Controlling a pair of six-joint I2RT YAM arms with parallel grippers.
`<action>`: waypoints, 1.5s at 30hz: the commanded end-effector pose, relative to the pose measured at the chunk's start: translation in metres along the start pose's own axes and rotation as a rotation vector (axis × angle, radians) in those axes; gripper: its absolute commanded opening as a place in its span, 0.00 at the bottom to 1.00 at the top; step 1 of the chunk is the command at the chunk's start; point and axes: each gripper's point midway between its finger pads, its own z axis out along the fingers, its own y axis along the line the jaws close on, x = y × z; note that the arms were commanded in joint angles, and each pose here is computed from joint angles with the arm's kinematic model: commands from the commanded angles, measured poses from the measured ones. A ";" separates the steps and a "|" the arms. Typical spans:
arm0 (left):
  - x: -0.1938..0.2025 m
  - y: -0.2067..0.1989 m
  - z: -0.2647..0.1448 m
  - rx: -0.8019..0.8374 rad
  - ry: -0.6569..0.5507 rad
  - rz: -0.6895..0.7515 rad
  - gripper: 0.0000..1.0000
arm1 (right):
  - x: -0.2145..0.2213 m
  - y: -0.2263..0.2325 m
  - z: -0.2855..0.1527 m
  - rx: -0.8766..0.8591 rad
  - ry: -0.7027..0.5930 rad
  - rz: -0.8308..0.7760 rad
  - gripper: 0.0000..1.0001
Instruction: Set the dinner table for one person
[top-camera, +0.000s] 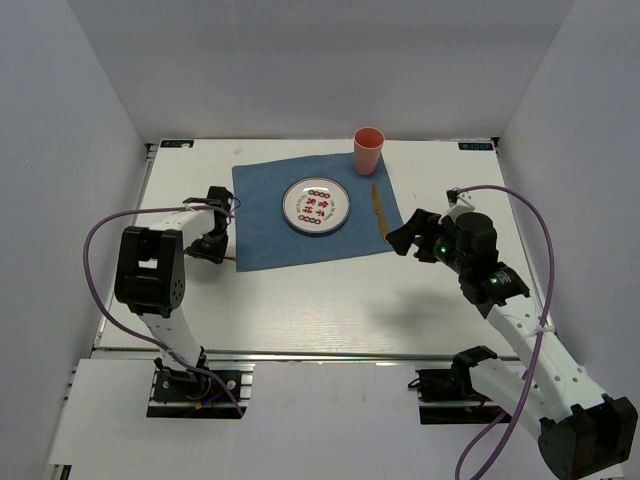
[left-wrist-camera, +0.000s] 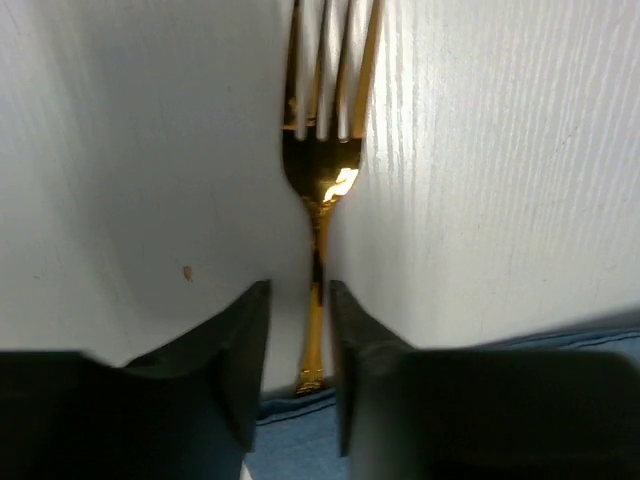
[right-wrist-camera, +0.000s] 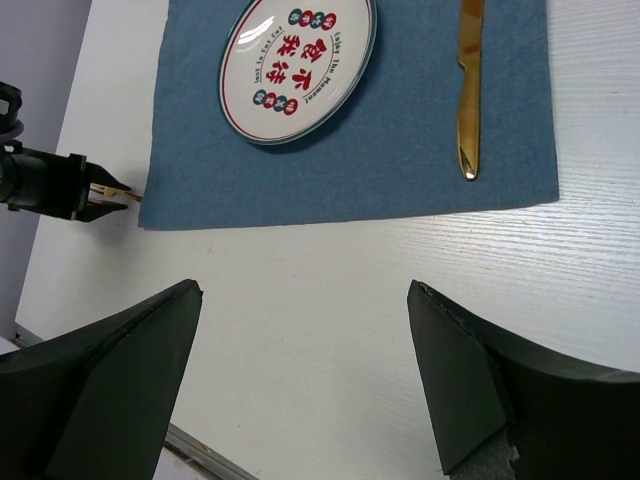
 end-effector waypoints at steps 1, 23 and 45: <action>0.008 0.012 0.024 -0.024 0.019 -0.030 0.37 | -0.017 0.008 -0.001 -0.022 -0.052 -0.016 0.89; -0.117 -0.027 -0.062 0.135 -0.297 0.042 0.00 | -0.018 0.009 -0.002 -0.021 -0.057 -0.014 0.89; 0.038 -0.179 -0.100 0.689 0.059 1.209 0.00 | -0.012 0.001 0.000 0.003 -0.035 -0.051 0.89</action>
